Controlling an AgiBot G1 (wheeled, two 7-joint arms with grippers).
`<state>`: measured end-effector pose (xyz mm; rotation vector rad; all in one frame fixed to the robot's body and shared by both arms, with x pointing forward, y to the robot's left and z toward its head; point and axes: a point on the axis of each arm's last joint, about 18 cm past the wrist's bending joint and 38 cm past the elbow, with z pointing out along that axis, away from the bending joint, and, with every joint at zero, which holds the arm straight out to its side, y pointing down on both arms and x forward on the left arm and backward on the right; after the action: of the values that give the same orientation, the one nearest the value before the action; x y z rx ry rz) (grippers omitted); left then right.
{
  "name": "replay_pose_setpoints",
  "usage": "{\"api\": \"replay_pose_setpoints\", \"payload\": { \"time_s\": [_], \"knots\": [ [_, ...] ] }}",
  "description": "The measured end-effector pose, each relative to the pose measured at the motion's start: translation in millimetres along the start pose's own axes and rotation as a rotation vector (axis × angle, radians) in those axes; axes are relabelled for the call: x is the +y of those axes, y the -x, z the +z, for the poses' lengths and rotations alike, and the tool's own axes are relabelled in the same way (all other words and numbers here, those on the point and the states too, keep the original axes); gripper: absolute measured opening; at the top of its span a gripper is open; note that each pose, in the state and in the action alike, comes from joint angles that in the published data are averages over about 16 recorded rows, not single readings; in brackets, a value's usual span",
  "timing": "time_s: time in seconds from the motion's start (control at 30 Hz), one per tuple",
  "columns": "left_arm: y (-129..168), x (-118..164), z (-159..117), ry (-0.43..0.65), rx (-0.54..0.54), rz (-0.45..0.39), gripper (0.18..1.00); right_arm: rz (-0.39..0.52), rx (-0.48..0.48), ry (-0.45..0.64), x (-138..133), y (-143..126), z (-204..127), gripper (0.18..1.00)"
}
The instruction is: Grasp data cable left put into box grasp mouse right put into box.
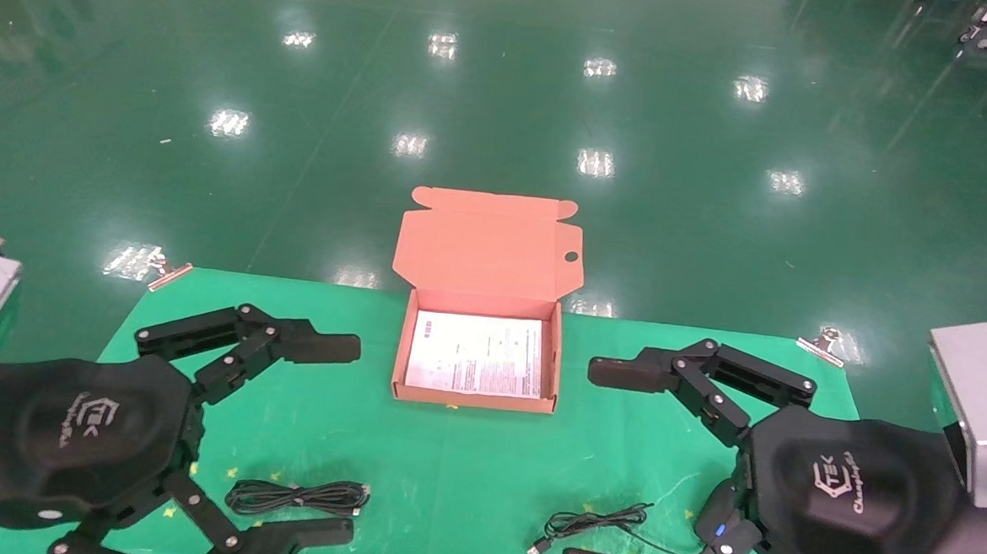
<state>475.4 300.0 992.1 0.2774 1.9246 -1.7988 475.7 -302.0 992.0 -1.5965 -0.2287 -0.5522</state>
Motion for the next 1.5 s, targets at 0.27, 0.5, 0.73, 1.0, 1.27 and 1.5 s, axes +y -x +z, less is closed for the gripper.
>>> {"api": "replay_pose_setpoints", "payload": {
  "time_s": [0.27, 0.5, 0.73, 1.0, 1.27, 1.5],
  "knots": [
    [0.0, 0.0, 0.0, 0.0, 0.0, 0.0, 1.001, 0.0, 0.0, 0.0, 0.0, 0.0, 0.0, 1.001],
    [0.0, 0.0, 0.0, 0.0, 0.0, 0.0, 1.001, 0.0, 0.0, 0.0, 0.0, 0.0, 0.0, 1.001],
    [0.0, 0.0, -0.1, 0.001, 0.0, 0.001, 1.001, -0.002, 0.0, 0.0, -0.2, -0.1, 0.0, 1.001],
    [1.1, 5.1, 5.0, 0.101, 0.039, 0.026, 1.001, -0.079, -0.001, 0.079, 2.9, -1.6, 0.4, 1.001],
    [10.7, 19.7, 23.3, 0.342, 0.126, 0.062, 1.001, -0.292, -0.046, 0.285, 15.9, -8.7, 4.4, 1.001],
    [25.3, 38.6, 42.1, 0.609, 0.205, 0.099, 1.001, -0.515, -0.142, 0.502, 39.2, -20.7, 10.7, 1.001]
  ]
}}
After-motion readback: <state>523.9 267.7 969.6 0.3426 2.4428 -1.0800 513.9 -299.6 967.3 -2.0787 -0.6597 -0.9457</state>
